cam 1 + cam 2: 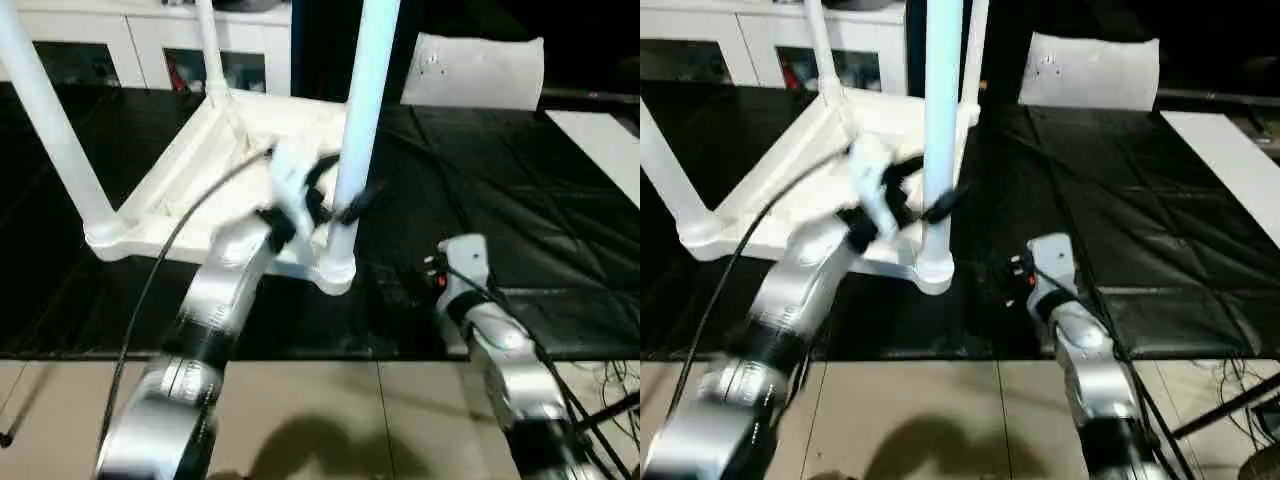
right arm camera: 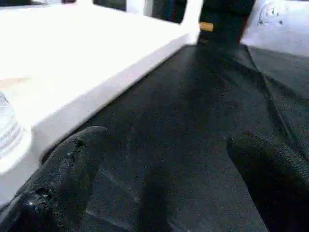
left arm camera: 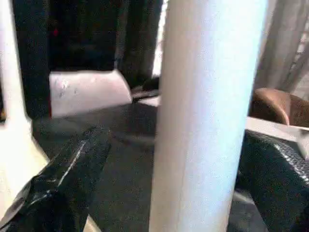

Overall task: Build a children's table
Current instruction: Rotate table base

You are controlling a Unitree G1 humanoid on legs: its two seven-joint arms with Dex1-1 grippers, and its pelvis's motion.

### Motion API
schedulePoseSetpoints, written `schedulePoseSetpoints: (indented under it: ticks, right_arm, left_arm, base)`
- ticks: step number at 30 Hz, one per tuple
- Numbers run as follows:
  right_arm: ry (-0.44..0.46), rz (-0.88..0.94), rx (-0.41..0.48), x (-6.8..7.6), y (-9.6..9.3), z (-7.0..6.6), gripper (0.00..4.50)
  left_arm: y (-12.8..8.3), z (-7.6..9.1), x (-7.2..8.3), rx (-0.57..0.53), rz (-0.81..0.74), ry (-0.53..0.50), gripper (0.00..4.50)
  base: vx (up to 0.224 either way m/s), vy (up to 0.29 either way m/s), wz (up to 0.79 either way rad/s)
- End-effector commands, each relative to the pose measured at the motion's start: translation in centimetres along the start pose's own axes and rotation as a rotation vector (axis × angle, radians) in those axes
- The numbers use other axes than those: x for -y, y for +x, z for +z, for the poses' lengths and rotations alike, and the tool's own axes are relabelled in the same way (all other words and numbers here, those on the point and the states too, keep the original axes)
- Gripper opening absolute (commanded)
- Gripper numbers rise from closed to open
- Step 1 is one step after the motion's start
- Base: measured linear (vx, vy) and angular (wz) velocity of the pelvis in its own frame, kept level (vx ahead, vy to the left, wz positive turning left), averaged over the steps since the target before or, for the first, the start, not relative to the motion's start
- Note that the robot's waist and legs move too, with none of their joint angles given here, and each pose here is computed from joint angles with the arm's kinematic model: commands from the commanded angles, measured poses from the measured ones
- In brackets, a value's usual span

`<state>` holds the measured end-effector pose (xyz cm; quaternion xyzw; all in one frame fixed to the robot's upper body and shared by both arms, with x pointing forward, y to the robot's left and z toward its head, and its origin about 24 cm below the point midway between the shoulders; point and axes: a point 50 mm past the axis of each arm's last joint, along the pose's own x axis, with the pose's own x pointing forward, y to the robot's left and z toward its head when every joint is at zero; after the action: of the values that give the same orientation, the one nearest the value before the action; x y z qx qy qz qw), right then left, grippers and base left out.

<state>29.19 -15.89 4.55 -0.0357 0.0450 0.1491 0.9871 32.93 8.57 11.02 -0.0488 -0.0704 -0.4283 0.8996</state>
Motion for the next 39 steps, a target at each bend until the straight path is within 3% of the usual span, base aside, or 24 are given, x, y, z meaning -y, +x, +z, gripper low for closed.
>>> schedulePoseSetpoints:
  ticks: [1,2,7,8,10,13,15,20,30,39]
  right_arm:
    - [0.035,0.016,0.053,-0.2,-0.7,1.4,4.5]
    - [0.089,0.053,0.074,-0.7,-1.4,2.1,4.5]
    - [0.073,0.039,0.092,-1.0,-2.3,2.7,4.5]
    - [0.095,0.008,0.073,-1.2,-3.0,2.8,4.5]
    - [0.124,-0.008,0.025,-1.4,-3.6,2.7,4.5]
    - [0.115,0.02,-0.021,-2.2,-4.4,2.6,4.5]
    - [0.118,0.03,-0.027,-2.6,-4.8,2.6,4.5]
    - [0.162,-0.047,-0.033,-2.3,-5.8,2.3,4.5]
    - [0.159,-0.037,-0.052,-2.4,-5.7,1.9,4.5]
    - [0.125,0.03,-0.048,-3.2,-5.7,1.9,4.5]
  left_arm:
    - [-1.3,0.5,0.2,0.032,0.015,-0.023,4.49]
    - [-2.8,0.3,0.3,0.017,0.056,-0.036,4.49]
    - [-5.1,0.0,0.5,-0.023,0.122,-0.058,4.49]
    - [-6.9,-0.2,0.6,-0.061,0.193,-0.06,4.49]
    - [-8.3,-0.6,0.4,-0.109,0.275,-0.063,4.49]
    - [-9.6,-1.0,-0.4,-0.177,0.466,-0.005,4.49]
    - [-10.1,-0.9,-0.6,-0.153,0.534,0.027,4.49]
    - [-11.8,-1.1,-0.3,-0.187,0.705,0.052,4.49]
    - [-12.9,-1.0,-0.4,-0.199,0.789,0.043,4.49]
    - [-12.5,-0.6,-0.3,-0.2,0.773,0.045,4.49]
  base:
    - [0.0,0.0,0.0]
    - [0.0,0.0,0.0]
    - [0.0,0.0,0.0]
    - [0.0,0.0,0.0]
    - [0.0,0.0,0.0]
    - [0.0,0.0,0.0]
    - [0.0,0.0,0.0]
    - [0.0,0.0,0.0]
    - [0.006,0.001,0.0]
    - [0.047,0.01,0.02]
